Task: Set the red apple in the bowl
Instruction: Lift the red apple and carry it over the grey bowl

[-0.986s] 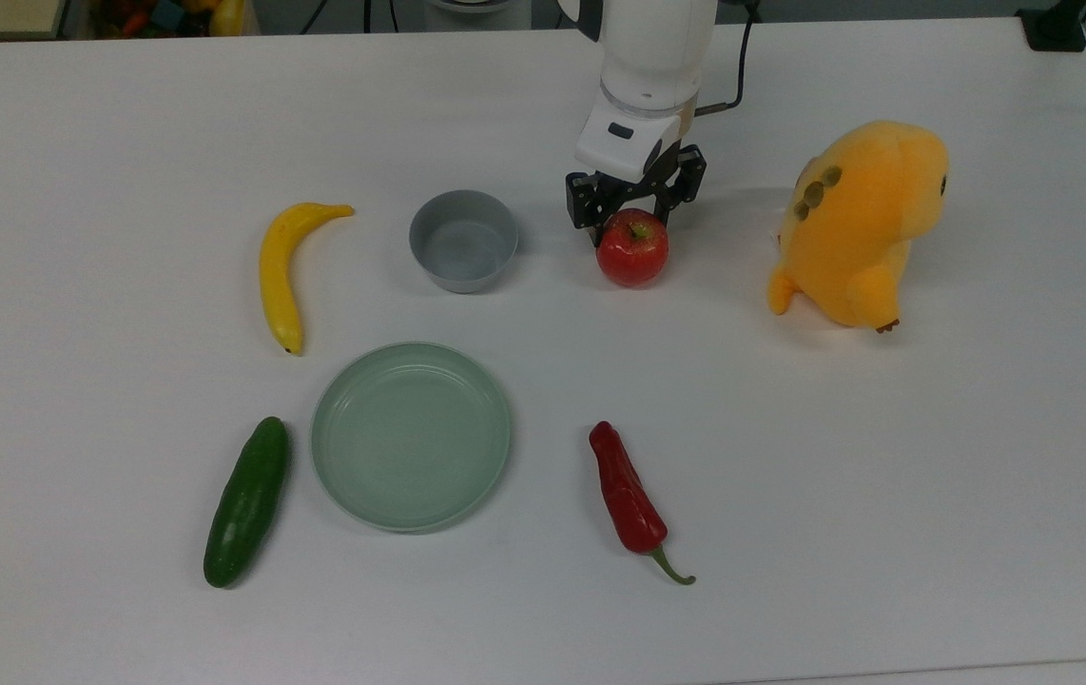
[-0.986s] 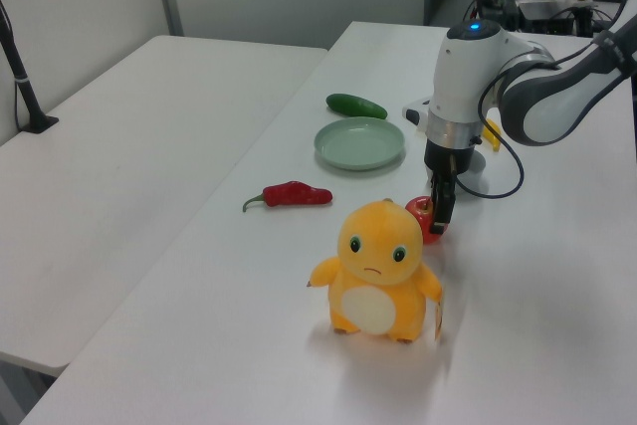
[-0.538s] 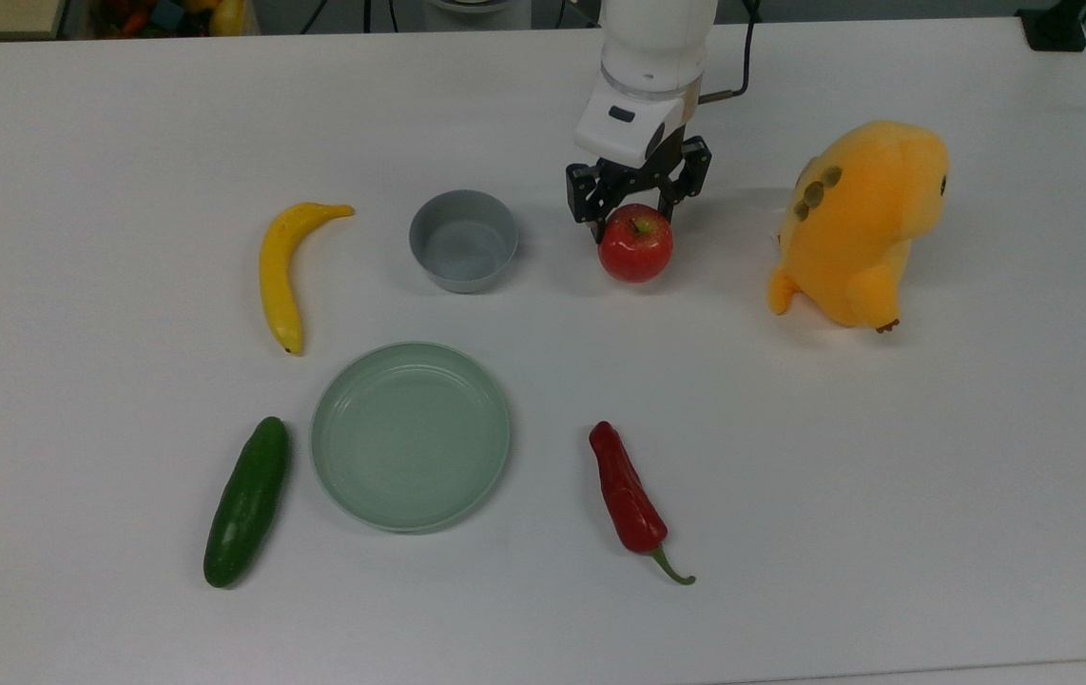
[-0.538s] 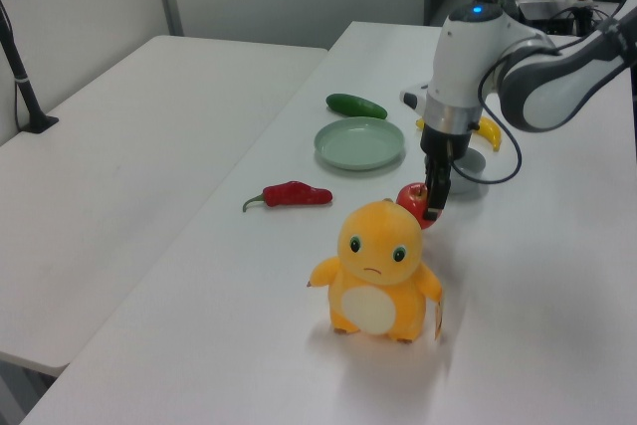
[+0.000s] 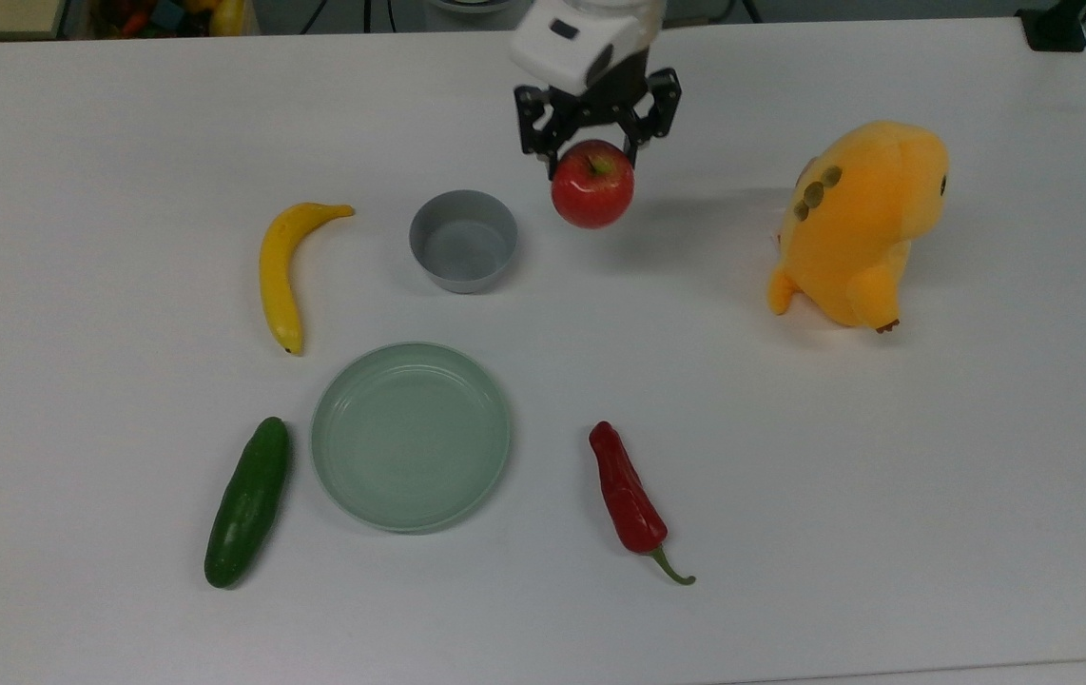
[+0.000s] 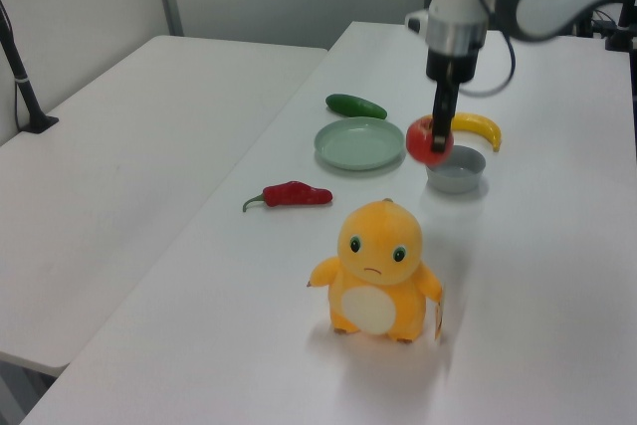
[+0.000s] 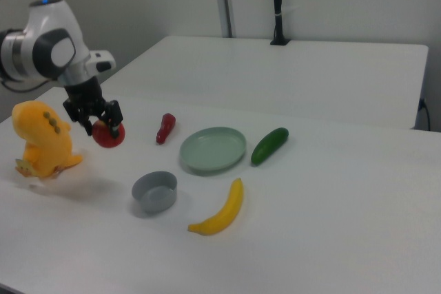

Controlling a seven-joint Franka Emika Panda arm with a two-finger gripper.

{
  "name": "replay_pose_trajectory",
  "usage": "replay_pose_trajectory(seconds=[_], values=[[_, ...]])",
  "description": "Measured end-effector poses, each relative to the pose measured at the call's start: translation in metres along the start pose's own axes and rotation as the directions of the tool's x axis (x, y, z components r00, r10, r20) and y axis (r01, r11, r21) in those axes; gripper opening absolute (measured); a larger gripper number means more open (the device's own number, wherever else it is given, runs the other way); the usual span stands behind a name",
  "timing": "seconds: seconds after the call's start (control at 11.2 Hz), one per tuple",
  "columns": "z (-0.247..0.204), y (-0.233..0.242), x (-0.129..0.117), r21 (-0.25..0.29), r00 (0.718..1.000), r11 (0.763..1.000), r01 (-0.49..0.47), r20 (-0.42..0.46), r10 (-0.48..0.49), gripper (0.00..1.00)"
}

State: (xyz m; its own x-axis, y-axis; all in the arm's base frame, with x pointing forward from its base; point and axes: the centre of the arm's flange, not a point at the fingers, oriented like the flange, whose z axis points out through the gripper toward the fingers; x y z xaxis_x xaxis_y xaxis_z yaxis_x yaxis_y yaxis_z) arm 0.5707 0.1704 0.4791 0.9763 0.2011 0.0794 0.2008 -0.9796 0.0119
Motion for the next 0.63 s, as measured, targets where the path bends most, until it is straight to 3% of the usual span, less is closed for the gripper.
replay_pose_trajectory(seconds=[0.27,0.63], values=[[-0.069,0.055,-0.004,0.022,0.996,0.996,-0.089,0.003,0.089,0.75],[-0.122,0.099,-0.023,0.07,0.998,0.996,-0.063,0.033,0.061,0.75]])
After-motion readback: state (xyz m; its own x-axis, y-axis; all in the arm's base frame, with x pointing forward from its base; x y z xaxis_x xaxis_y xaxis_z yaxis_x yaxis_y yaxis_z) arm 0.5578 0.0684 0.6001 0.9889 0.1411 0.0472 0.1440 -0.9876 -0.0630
